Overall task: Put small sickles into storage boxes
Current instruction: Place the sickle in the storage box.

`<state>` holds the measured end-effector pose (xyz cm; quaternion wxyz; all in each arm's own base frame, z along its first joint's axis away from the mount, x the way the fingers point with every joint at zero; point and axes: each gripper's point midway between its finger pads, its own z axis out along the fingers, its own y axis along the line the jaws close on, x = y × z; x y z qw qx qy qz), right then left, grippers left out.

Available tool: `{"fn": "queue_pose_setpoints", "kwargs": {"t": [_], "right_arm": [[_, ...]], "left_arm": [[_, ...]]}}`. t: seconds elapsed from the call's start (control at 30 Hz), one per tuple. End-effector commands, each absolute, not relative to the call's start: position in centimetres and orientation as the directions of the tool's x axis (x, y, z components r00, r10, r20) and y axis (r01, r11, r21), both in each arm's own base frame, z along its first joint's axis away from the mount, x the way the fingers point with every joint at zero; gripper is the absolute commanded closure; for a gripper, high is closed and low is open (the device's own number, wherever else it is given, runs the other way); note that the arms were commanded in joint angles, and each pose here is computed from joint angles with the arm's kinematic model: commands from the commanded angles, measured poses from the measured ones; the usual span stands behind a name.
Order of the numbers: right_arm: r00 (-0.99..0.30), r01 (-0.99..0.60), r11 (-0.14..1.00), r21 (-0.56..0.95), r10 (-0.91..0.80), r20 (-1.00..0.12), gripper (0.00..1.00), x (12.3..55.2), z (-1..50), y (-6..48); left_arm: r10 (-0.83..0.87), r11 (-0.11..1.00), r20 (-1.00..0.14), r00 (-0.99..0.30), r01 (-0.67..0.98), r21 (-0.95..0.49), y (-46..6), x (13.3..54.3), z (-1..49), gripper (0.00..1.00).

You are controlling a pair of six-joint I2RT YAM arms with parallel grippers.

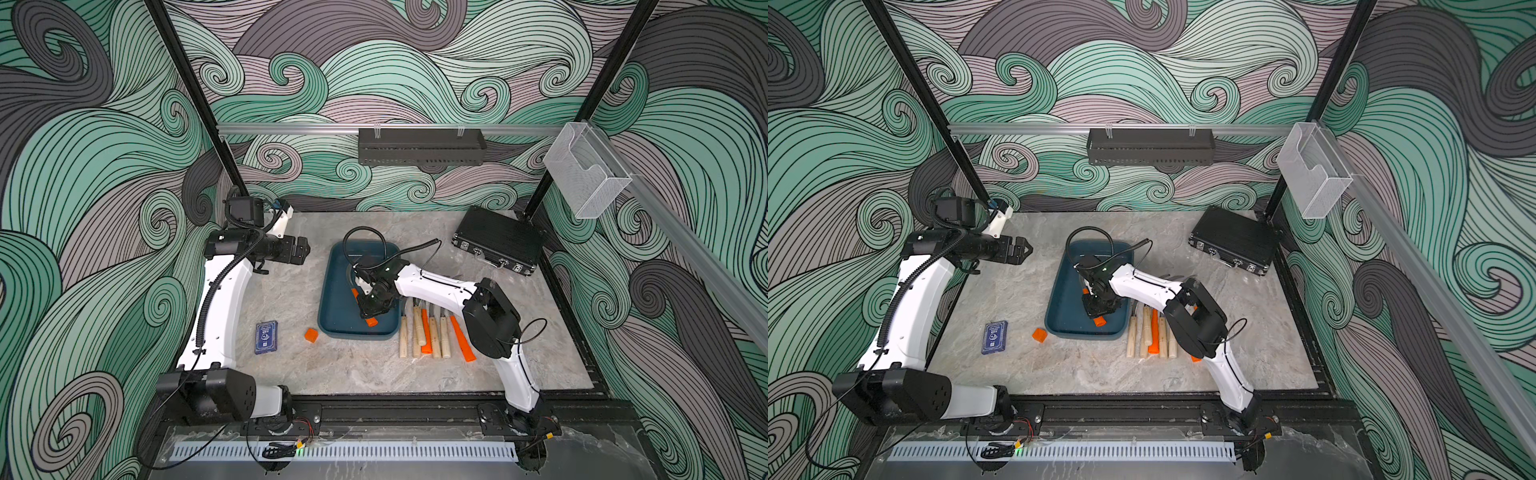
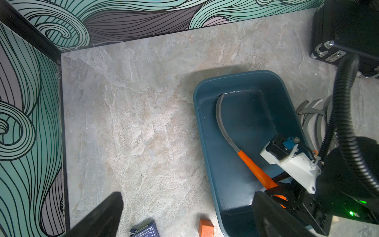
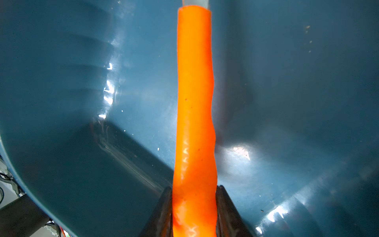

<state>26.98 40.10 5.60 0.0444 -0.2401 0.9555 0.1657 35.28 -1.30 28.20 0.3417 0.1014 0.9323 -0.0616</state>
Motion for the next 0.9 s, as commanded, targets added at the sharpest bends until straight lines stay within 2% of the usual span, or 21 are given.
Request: {"fn": "queue_pose_setpoints", "kwargs": {"t": [0.0, 0.13, 0.27, 0.43, 0.7, 0.87], "right_arm": [[-0.877, -0.479, 0.838, 0.262, -0.446, -0.178, 0.64, 27.4, 5.6, 39.9], [-0.877, -0.479, 0.84, 0.255, -0.446, -0.178, 0.61, 27.5, 5.5, 39.8], [-0.876, -0.481, 0.84, 0.25, -0.447, -0.183, 0.53, 27.6, 5.6, 39.7], [-0.865, -0.497, 0.836, 0.233, -0.454, -0.214, 0.51, 27.9, 6.6, 39.4], [-0.798, -0.532, 0.839, 0.115, -0.452, -0.397, 0.47, 29.8, 12.9, 37.2], [-0.718, -0.512, 0.859, -0.028, -0.446, -0.534, 0.46, 31.2, 18.1, 34.0]], "left_arm": [[0.157, 0.966, -0.638, -0.754, 0.251, -0.059, -1.8, 34.5, 28.1, 0.01], [0.158, 0.966, -0.637, -0.755, 0.252, -0.059, -1.8, 34.4, 28.1, 0.02], [0.161, 0.966, -0.634, -0.756, 0.252, -0.055, -1.7, 34.3, 28.0, 0.01], [0.161, 0.967, -0.64, -0.752, 0.251, -0.051, -1.7, 34.3, 28.3, 0.01], [0.157, 0.967, -0.659, -0.735, 0.249, -0.047, -1.7, 34.4, 29.3, 0.02], [0.168, 0.967, -0.665, -0.727, 0.254, -0.034, -1.6, 34.5, 29.8, 0.01]]}}
